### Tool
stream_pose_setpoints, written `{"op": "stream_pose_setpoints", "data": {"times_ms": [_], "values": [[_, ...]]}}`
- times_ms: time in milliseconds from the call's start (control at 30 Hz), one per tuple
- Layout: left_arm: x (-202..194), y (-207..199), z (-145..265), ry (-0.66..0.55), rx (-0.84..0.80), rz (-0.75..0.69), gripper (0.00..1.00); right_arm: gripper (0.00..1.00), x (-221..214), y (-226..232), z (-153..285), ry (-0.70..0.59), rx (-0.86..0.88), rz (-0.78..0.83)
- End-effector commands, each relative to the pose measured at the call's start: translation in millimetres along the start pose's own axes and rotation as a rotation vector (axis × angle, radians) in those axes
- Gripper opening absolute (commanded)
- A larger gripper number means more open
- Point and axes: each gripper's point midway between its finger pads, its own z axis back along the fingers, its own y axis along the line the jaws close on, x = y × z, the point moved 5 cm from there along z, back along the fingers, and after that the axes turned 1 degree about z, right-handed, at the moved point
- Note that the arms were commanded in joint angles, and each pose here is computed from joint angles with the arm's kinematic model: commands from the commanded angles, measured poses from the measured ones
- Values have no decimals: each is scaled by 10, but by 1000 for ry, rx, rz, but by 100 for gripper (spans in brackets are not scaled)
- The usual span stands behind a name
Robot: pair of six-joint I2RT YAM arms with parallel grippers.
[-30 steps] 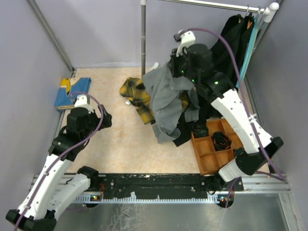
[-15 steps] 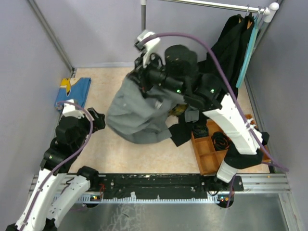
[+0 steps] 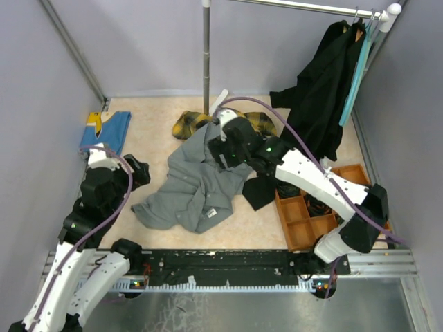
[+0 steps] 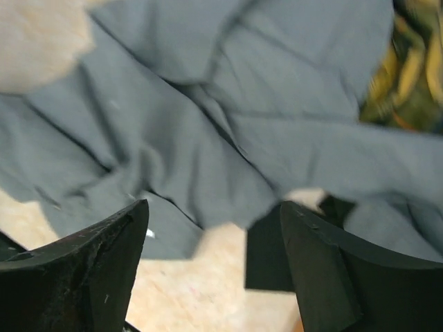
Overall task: Place the shirt on the hanger
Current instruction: Adjust the shirt at the center of the board.
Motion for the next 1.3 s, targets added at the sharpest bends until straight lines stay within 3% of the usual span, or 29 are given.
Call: {"op": "stream_pose_setpoints", "data": {"times_ms": [0, 167, 300, 533, 633, 833, 1100, 1267], "values": [[-129, -146, -117, 98, -60, -26, 99, 80, 63, -245, 375, -163, -41, -99], [-415, -256, -249, 293, -60, 12, 97, 88, -417, -148, 405, -110, 100, -25], [-490, -228, -286, 331, 4, 64, 96, 91, -593, 60, 392, -88, 229, 39], [-159, -199, -189, 233, 54, 68, 96, 97, -792, 878, 191, -91, 333, 236], [57, -85, 2, 168, 118, 74, 95, 99, -820, 1193, 52, -112, 376, 319], [374, 17, 342, 8, 87, 123, 95, 99, -971, 1746, -431, -82, 404, 545], [580, 148, 675, -107, 69, 166, 95, 99, -1022, 1836, -1136, -42, 235, 830], [613, 177, 750, -116, 68, 156, 95, 99, -1124, 1803, -1476, 20, 130, 930]]}}
